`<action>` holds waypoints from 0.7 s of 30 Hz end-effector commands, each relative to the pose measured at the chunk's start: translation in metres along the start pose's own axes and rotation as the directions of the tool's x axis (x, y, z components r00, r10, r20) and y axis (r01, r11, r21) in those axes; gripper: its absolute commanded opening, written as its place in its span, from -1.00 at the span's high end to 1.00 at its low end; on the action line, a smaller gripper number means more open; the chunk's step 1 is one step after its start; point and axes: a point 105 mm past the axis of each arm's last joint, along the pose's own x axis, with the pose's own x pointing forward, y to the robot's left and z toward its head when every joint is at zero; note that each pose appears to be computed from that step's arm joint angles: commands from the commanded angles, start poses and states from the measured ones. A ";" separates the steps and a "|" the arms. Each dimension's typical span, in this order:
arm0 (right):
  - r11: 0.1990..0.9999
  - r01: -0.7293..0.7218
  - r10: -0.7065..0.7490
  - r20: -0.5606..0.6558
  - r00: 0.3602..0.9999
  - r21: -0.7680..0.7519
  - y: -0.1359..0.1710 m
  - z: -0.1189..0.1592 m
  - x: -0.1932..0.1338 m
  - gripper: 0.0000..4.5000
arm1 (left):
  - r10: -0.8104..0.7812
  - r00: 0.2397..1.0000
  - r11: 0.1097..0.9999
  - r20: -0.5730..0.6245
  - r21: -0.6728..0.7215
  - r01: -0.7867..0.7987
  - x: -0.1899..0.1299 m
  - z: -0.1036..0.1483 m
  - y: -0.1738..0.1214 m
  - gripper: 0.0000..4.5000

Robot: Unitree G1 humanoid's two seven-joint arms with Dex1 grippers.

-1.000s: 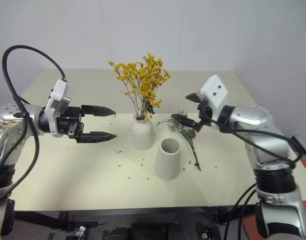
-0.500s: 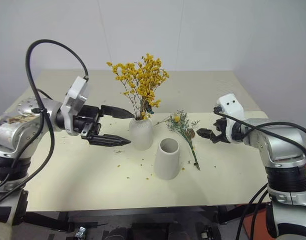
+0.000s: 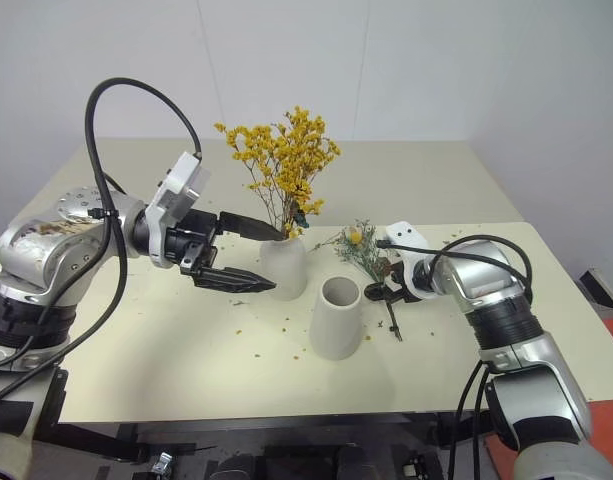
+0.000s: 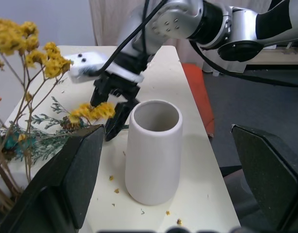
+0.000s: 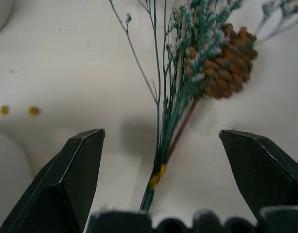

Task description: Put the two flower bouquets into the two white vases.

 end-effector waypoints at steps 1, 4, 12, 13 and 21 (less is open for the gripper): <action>0.997 0.042 -0.039 0.039 0.998 -0.060 -0.003 0.017 0.002 -0.99 | 0.009 1.000 0.999 0.001 0.033 -0.009 -0.003 0.007 -0.003 -1.00; 0.996 0.044 -0.042 0.032 0.999 -0.072 -0.001 0.018 0.008 -0.83 | 0.015 1.000 0.999 0.000 0.033 -0.015 -0.004 0.006 -0.003 -1.00; 0.994 0.064 -0.063 0.015 0.998 -0.084 -0.005 0.014 0.012 0.32 | 0.026 1.000 0.999 -0.005 0.032 -0.026 -0.005 0.005 -0.004 -1.00; 0.995 0.068 -0.067 0.014 0.998 -0.079 -0.006 0.013 0.012 0.48 | 0.026 1.000 0.999 -0.005 0.032 -0.026 -0.005 0.005 -0.004 -1.00; 0.991 0.108 -0.120 0.151 0.981 0.084 -0.020 0.025 -0.015 0.98 | 0.025 1.000 0.999 -0.008 0.036 -0.024 -0.004 0.004 -0.003 -1.00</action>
